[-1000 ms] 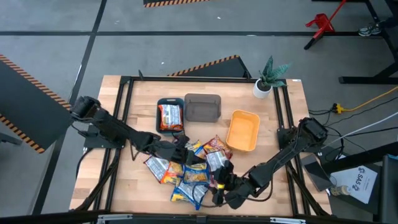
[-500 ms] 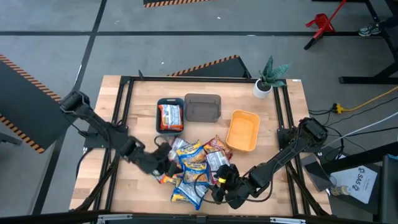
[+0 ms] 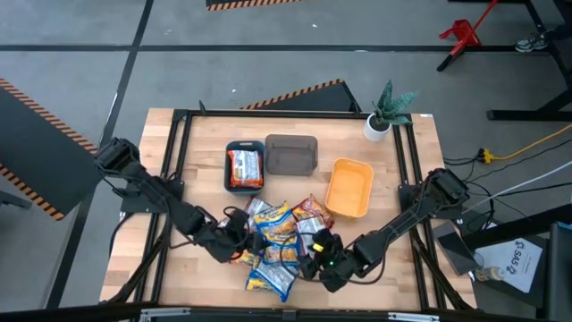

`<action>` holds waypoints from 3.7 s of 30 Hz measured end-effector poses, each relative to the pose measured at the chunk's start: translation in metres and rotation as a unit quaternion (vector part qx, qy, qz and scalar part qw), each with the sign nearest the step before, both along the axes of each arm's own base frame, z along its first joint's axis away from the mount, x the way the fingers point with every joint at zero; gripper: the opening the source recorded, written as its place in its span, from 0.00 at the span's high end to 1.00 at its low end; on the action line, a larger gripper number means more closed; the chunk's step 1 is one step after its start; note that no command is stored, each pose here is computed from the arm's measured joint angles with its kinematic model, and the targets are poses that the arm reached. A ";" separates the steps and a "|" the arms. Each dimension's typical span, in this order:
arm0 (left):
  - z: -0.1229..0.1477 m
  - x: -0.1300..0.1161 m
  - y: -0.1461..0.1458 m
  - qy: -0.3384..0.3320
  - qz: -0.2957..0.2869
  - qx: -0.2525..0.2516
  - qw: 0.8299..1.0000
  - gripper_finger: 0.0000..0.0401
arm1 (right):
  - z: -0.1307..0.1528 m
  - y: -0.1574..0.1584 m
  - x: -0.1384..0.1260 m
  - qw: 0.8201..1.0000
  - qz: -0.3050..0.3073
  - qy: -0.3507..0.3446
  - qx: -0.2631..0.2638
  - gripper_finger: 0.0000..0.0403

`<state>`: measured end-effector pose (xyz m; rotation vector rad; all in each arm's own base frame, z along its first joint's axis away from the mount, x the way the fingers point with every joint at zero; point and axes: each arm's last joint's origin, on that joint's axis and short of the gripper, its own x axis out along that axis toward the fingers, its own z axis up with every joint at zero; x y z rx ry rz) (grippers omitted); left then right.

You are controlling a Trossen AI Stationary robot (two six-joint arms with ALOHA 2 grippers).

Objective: Sort Maruchan noodles
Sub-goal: Put the blue noodle pack into the black transparent bin

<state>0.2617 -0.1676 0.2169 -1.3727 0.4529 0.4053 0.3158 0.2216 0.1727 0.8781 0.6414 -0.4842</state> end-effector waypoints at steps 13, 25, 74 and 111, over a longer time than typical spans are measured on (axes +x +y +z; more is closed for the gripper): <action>-0.017 0.009 -0.011 0.017 -0.007 -0.077 0.997 0.48 | 0.000 -0.006 0.008 1.000 -0.007 -0.008 0.022 0.31; -0.027 0.018 -0.019 -0.008 -0.011 -0.086 0.996 0.48 | -0.004 -0.004 0.008 1.000 0.011 0.006 0.026 0.31; -0.031 0.011 -0.015 0.063 -0.027 -0.124 0.990 0.48 | -0.012 -0.012 0.017 0.999 0.014 0.021 0.030 0.31; -0.039 0.039 0.007 0.014 0.007 -0.098 0.995 0.68 | -0.007 -0.026 0.035 0.996 0.085 -0.004 0.016 0.31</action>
